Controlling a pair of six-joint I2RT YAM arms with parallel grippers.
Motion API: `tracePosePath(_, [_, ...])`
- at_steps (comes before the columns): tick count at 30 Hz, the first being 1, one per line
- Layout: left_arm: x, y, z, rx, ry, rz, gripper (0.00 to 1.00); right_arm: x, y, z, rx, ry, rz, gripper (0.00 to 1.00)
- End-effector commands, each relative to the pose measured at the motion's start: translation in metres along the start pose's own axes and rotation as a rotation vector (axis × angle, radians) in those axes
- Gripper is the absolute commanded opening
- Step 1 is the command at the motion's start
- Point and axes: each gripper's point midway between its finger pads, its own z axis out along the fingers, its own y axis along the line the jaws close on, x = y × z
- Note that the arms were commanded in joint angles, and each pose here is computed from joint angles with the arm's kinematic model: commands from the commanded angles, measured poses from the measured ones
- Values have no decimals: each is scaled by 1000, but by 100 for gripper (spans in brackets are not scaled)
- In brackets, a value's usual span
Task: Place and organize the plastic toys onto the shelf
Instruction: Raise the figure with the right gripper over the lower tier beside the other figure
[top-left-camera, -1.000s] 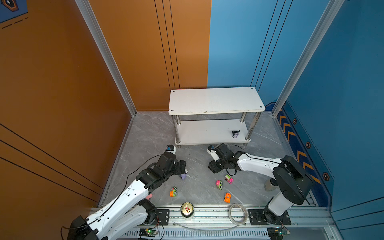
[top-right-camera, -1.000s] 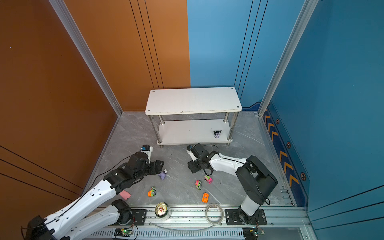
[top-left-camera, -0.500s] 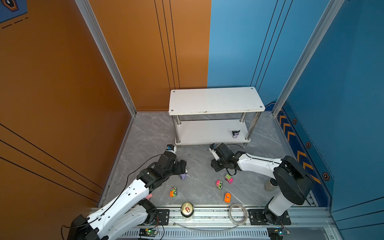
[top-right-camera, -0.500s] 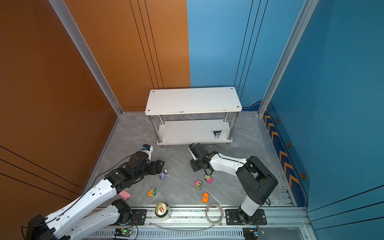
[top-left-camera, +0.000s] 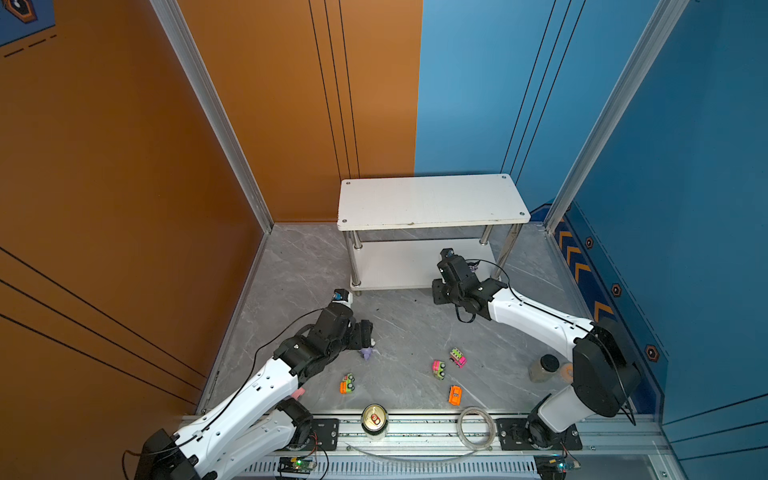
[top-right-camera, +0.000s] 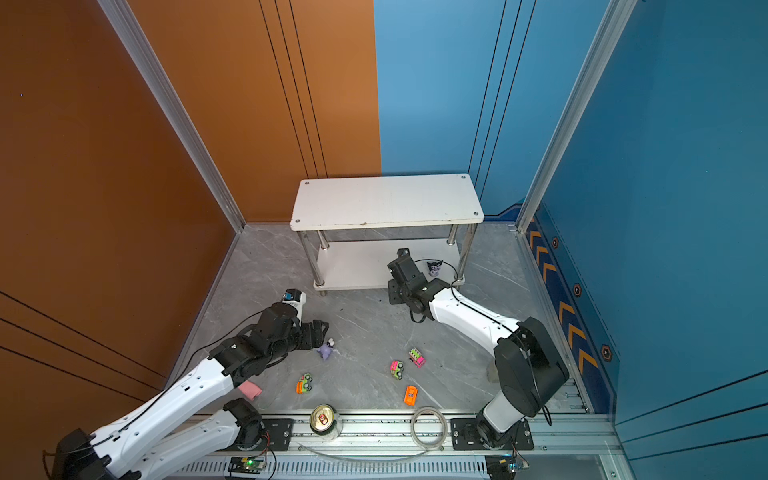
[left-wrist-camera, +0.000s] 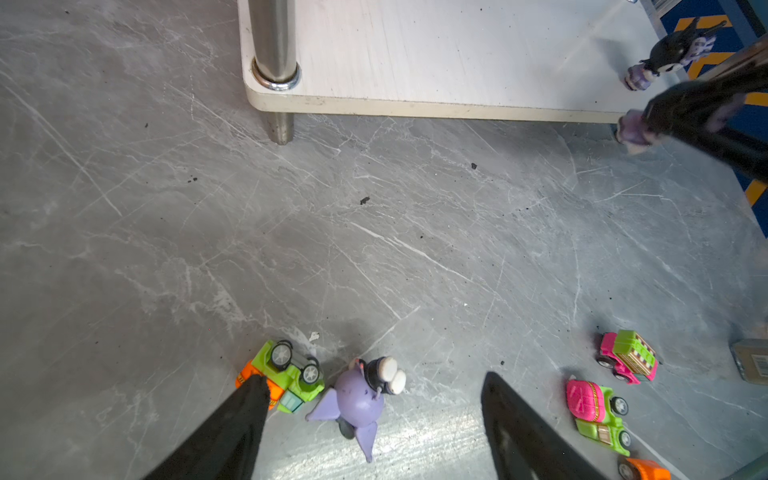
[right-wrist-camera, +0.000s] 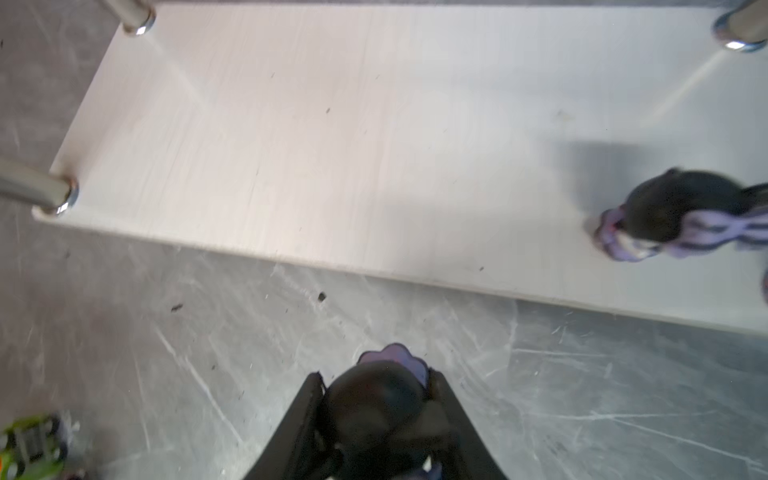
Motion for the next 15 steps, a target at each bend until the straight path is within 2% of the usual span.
tracePosePath(1, [-2, -2, -3, 11, -5, -7, 82, -18, -12, 12, 94, -42, 53, 21])
tracePosePath(15, [0, 3, -3, -11, 3, -9, 82, -40, -36, 44, 140, -84, 179, 22])
